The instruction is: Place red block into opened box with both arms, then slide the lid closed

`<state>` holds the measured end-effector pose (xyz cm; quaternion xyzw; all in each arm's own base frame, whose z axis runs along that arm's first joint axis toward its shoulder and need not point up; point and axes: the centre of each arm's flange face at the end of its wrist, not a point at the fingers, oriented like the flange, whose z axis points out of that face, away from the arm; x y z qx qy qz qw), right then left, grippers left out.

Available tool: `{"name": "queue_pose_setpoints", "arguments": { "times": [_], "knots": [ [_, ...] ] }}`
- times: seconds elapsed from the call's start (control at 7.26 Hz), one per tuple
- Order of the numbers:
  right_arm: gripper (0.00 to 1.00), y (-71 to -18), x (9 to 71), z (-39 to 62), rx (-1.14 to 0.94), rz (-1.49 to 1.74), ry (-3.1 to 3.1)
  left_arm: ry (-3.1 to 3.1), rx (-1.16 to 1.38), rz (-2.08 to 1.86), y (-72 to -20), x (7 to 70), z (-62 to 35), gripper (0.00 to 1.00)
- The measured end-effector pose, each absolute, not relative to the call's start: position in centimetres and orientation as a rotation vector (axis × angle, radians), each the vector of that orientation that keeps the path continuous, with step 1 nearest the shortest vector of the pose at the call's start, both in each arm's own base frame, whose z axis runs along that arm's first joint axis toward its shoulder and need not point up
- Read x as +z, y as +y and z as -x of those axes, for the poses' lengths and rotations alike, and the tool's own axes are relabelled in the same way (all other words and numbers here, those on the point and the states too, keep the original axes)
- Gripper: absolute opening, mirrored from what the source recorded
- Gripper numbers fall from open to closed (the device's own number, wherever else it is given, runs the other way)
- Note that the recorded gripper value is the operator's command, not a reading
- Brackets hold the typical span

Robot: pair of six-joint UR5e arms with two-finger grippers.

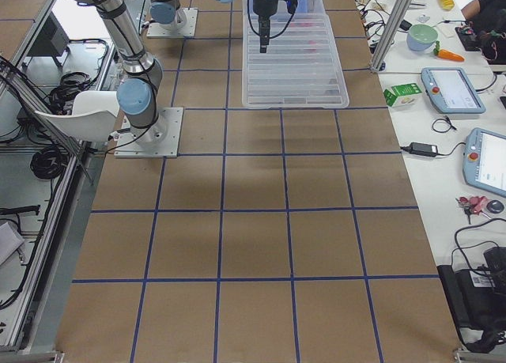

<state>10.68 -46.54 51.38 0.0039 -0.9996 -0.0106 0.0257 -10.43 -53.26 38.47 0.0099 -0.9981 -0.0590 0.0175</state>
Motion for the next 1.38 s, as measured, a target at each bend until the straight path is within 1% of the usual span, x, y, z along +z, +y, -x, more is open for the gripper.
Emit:
{"name": "queue_pose_setpoints", "arguments": {
  "times": [0.28, 0.55, 0.96, 1.38],
  "knots": [
    [1.00, -46.9, 51.2, -10.3, -0.031, -0.007, -3.089, -3.121, -0.127, -0.047, -51.8, 45.7, 11.9, 1.00],
    [1.00, -47.7, 50.8, -7.9, -0.036, 0.060, -3.080, -3.182, -0.044, 0.025, -50.0, 49.1, 14.0, 1.00],
    [1.00, -50.2, 47.9, 1.7, -0.109, 0.292, -3.020, -3.183, -0.007, 0.008, -49.8, 50.2, 13.0, 1.00],
    [1.00, -53.6, 43.5, 8.4, -0.116, 0.256, -3.019, -3.164, -0.022, -0.016, -49.6, 49.7, 12.3, 1.00]
  ]
}}
